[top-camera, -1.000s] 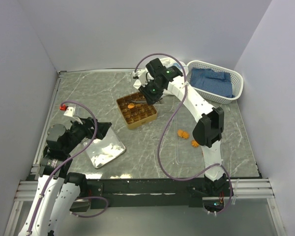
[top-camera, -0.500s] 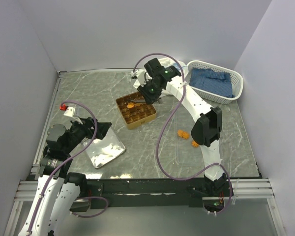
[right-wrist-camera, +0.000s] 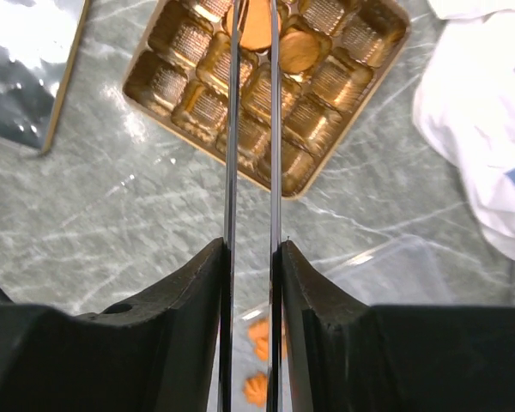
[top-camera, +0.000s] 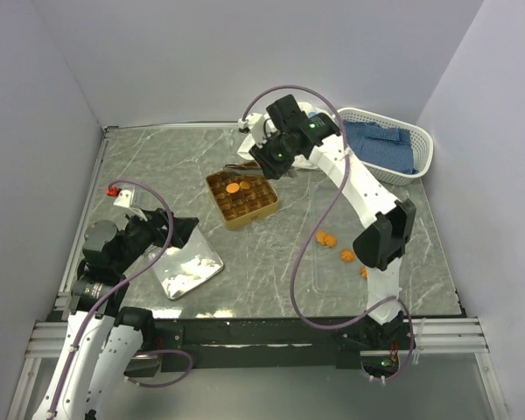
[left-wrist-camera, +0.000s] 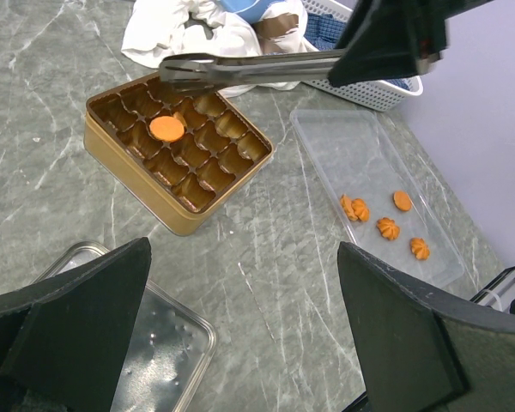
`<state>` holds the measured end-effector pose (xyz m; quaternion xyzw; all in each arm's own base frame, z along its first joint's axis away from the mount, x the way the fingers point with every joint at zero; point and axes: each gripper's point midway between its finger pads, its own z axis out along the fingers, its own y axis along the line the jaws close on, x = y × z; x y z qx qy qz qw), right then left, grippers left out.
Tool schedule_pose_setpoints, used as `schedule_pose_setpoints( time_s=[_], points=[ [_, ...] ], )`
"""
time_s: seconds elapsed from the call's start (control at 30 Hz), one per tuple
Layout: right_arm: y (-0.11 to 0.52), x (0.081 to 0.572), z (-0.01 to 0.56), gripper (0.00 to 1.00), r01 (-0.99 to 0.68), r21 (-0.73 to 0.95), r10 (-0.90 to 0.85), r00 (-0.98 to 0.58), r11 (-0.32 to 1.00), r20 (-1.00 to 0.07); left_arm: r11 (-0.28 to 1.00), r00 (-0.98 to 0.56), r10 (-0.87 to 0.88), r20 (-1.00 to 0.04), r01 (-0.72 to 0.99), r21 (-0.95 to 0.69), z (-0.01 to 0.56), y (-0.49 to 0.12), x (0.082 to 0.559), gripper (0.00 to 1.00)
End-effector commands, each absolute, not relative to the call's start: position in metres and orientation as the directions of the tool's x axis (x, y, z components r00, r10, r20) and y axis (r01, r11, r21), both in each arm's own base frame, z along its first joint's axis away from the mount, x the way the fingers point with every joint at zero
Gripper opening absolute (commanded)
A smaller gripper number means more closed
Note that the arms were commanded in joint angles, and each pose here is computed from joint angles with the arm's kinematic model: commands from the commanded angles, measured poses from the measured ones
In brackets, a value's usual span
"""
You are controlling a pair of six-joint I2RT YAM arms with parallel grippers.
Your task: Pack the cookies
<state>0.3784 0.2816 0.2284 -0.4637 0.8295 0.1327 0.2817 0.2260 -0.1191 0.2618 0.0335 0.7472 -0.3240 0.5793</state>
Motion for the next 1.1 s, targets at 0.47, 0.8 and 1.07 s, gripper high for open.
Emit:
schedule_pose_setpoints(
  time_s=[0.47, 0.8, 1.07],
  points=[
    [0.265, 0.381, 0.234, 0.43, -0.900, -0.322, -0.861, -0.105, 0.296, -0.498, 0.790, -0.280, -0.322, -0.904, 0.447, -0.420, 0.271, -0.118, 0.228, 0.97],
    [0.272, 0.387, 0.220, 0.46, -0.907, -0.326, -0.881, -0.090, 0.265, -0.465, 0.789, -0.282, -0.322, -0.904, 0.447, -0.420, 0.271, -0.118, 0.229, 0.97],
    [0.279, 0.390, 0.217, 0.49, -0.910, -0.327, -0.883, -0.082, 0.256, -0.463, 0.789, -0.282, -0.322, -0.904, 0.447, -0.420, 0.271, -0.118, 0.228, 0.96]
  ],
)
